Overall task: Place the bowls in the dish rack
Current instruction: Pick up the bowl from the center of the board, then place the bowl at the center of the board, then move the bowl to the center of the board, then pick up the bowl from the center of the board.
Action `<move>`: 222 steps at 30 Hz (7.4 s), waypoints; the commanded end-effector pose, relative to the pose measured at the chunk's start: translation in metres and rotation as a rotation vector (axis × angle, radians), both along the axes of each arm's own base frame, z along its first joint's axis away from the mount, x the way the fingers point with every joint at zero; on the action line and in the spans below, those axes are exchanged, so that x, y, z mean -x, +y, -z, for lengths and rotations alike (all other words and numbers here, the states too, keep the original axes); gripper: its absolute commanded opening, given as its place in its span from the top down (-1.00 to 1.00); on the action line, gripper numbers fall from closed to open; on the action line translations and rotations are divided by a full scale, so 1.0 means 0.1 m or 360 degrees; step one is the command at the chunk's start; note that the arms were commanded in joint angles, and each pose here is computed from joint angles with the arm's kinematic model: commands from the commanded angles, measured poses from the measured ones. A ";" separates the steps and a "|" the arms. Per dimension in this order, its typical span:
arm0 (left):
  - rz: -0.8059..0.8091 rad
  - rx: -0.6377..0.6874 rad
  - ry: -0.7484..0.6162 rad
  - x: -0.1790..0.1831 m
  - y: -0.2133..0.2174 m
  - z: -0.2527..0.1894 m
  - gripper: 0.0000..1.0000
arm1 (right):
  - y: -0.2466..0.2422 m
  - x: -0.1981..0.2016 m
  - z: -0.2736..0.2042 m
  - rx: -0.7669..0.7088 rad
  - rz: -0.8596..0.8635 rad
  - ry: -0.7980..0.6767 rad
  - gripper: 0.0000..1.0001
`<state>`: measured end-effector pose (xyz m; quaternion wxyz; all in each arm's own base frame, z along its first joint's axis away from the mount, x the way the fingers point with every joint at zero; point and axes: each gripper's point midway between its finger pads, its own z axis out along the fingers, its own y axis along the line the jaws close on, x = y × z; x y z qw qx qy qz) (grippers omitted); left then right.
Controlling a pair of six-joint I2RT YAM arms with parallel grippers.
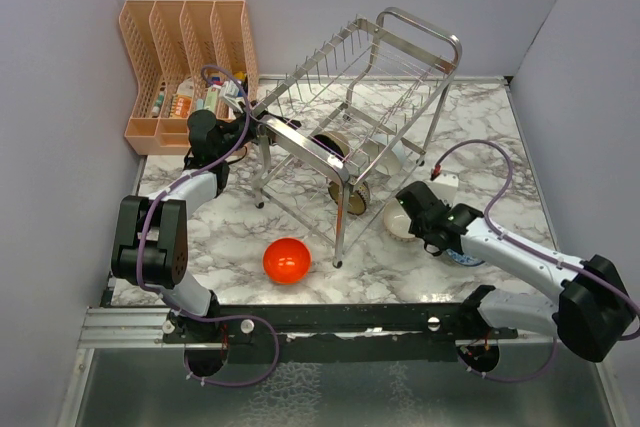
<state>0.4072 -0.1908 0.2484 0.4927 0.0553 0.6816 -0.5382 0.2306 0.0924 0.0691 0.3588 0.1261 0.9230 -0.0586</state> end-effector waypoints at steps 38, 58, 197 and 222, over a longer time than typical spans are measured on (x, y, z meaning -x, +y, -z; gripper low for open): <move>0.0022 -0.0013 -0.0089 0.03 -0.01 -0.12 -0.99 | -0.32 -0.21 -0.77 0.0176 0.0265 -0.0304 0.98; -0.0034 -0.0076 -0.0057 0.02 0.03 -0.21 -0.99 | 0.02 -0.77 -1.44 0.0125 -0.0043 -0.0935 0.97; -0.0149 -0.0083 0.0037 0.16 0.21 -0.09 -0.99 | -0.28 -0.38 -0.36 -0.0274 0.0429 0.0127 -0.18; -0.0142 -0.0073 0.0053 0.18 0.20 -0.08 -0.99 | -0.54 -0.53 -0.17 -0.0497 0.0488 -0.0105 0.98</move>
